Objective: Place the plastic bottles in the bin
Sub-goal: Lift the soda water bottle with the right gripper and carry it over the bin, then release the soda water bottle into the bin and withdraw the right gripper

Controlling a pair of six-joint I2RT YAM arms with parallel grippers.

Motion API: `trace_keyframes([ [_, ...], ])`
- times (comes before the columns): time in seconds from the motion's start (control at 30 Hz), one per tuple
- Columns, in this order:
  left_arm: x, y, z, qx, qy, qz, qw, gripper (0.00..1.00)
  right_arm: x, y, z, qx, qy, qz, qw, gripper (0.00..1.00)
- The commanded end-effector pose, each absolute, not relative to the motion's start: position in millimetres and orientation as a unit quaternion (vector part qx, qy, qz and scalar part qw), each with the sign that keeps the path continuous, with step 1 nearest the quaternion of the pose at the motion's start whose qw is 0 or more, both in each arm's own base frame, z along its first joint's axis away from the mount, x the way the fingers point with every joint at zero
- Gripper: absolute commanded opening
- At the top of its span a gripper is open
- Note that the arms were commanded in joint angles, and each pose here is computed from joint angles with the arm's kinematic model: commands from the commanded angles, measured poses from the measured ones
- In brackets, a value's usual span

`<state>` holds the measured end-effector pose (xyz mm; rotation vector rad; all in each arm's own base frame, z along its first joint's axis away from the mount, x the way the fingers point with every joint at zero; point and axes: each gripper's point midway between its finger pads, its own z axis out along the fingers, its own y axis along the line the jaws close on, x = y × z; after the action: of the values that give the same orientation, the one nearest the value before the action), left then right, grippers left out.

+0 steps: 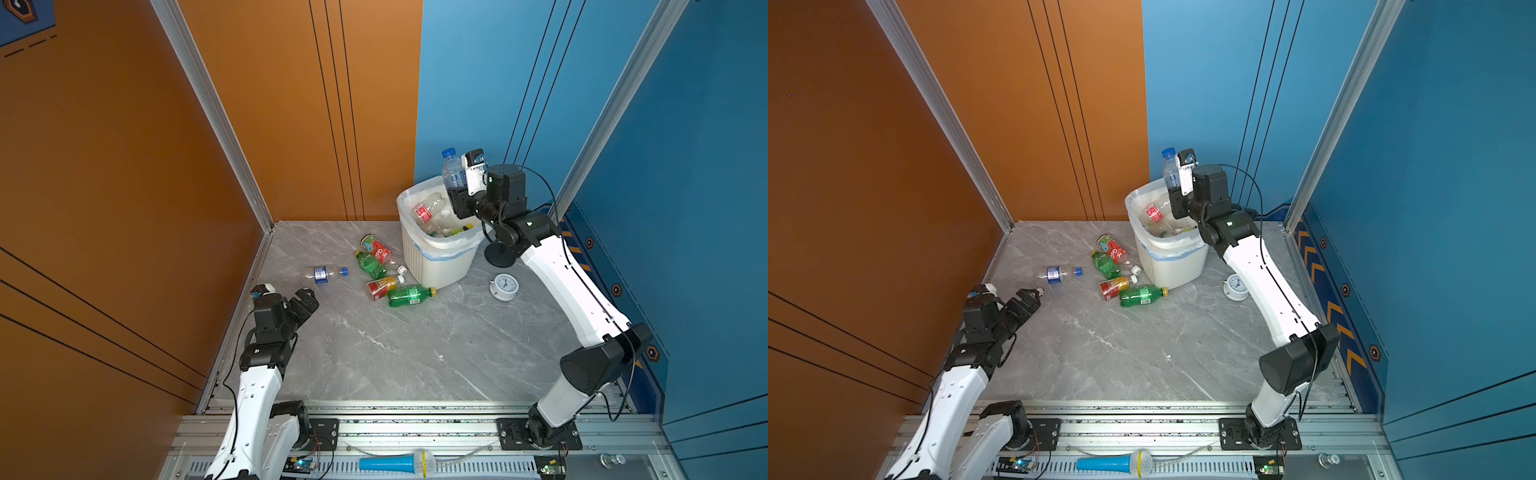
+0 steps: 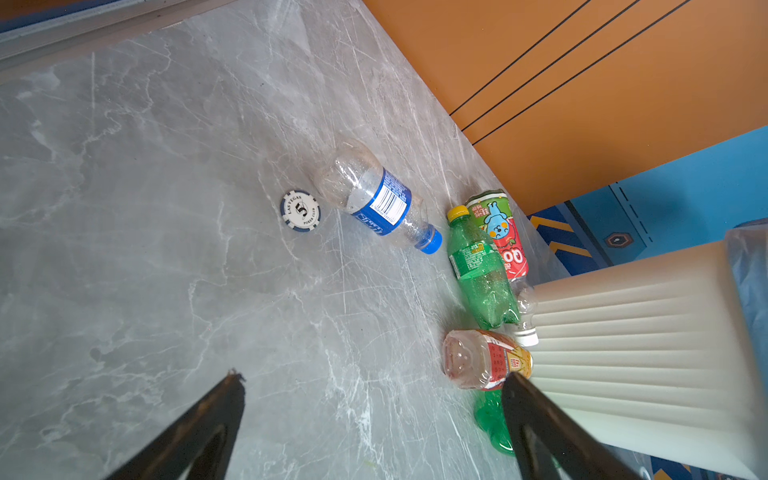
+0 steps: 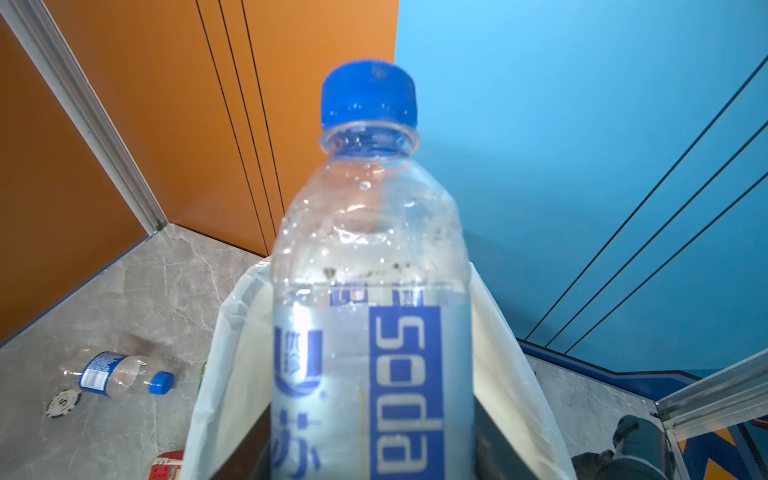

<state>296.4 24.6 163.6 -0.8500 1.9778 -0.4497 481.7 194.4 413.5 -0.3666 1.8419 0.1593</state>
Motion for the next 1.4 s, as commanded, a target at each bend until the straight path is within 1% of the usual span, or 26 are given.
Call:
trace_keyframes([
  [0.0,297.0,25.2,161.3,-0.345,0.802,-0.185,0.45,0.98,488.3,193.4,407.4,-0.178,0.797,0.058,0.574,0.53],
  [0.13,298.1,26.2,161.3,-0.347,0.802,-0.185,0.45,0.98,502.5,187.3,393.0,-0.176,0.808,0.05,0.56,0.53],
  [0.2,299.2,26.1,161.9,-0.347,0.802,-0.186,0.449,0.98,509.4,184.4,385.5,-0.173,0.814,0.046,0.552,0.55],
  [0.23,299.5,26.5,161.8,-0.347,0.803,-0.185,0.448,0.98,512.8,182.3,382.2,-0.169,0.818,0.041,0.549,0.61],
  [0.27,300.0,26.7,162.3,-0.348,0.803,-0.185,0.447,0.98,517.3,177.6,380.9,-0.159,0.82,0.032,0.549,0.73],
  [0.33,301.0,26.0,162.9,-0.347,0.803,-0.187,0.446,0.98,520.9,172.3,384.1,-0.148,0.821,0.027,0.55,0.91],
  [0.37,301.8,25.8,162.9,-0.347,0.803,-0.188,0.445,0.98,520.2,170.6,389.0,-0.145,0.82,0.03,0.552,0.95],
  [0.43,302.6,25.8,162.6,-0.349,0.804,-0.189,0.444,0.98,514.0,169.3,405.8,-0.138,0.812,0.038,0.565,1.0],
  [0.57,304.6,26.0,161.7,-0.353,0.802,-0.192,0.441,0.98,483.5,166.0,449.5,-0.114,0.788,0.079,0.6,1.0],
  [0.63,306.2,25.3,161.6,-0.355,0.801,-0.196,0.44,0.98,463.4,164.6,461.7,-0.105,0.774,0.104,0.616,1.0],
  [0.7,307.6,25.4,160.1,-0.358,0.801,-0.197,0.437,0.97,440.2,161.4,461.7,-0.092,0.764,0.126,0.626,1.0],
  [0.8,309.7,24.8,157.5,-0.363,0.8,-0.2,0.433,0.98,404.9,152.7,428.0,-0.063,0.762,0.16,0.625,1.0],
  [0.9,311.9,24.7,154.3,-0.371,0.798,-0.204,0.429,0.98,374.1,140.8,381.7,-0.027,0.767,0.186,0.613,1.0],
  [0.97,313.9,24.1,151.9,-0.377,0.797,-0.207,0.424,0.98,361.3,133.2,351.0,-0.007,0.781,0.19,0.595,0.99],
  [1.07,319.8,24.7,151.3,-0.387,0.793,-0.212,0.42,0.98,349.3,126.5,319.1,0.0,0.807,0.181,0.562,1.0],
  [1.17,328.3,24.9,154.9,-0.398,0.789,-0.213,0.417,0.98,343.2,123.6,303.2,-0.007,0.826,0.167,0.538,1.0],
  [1.37,350.5,24.7,156.8,-0.445,0.77,-0.221,0.401,0.98,338.2,122.4,292.9,-0.017,0.837,0.159,0.524,0.99],
])
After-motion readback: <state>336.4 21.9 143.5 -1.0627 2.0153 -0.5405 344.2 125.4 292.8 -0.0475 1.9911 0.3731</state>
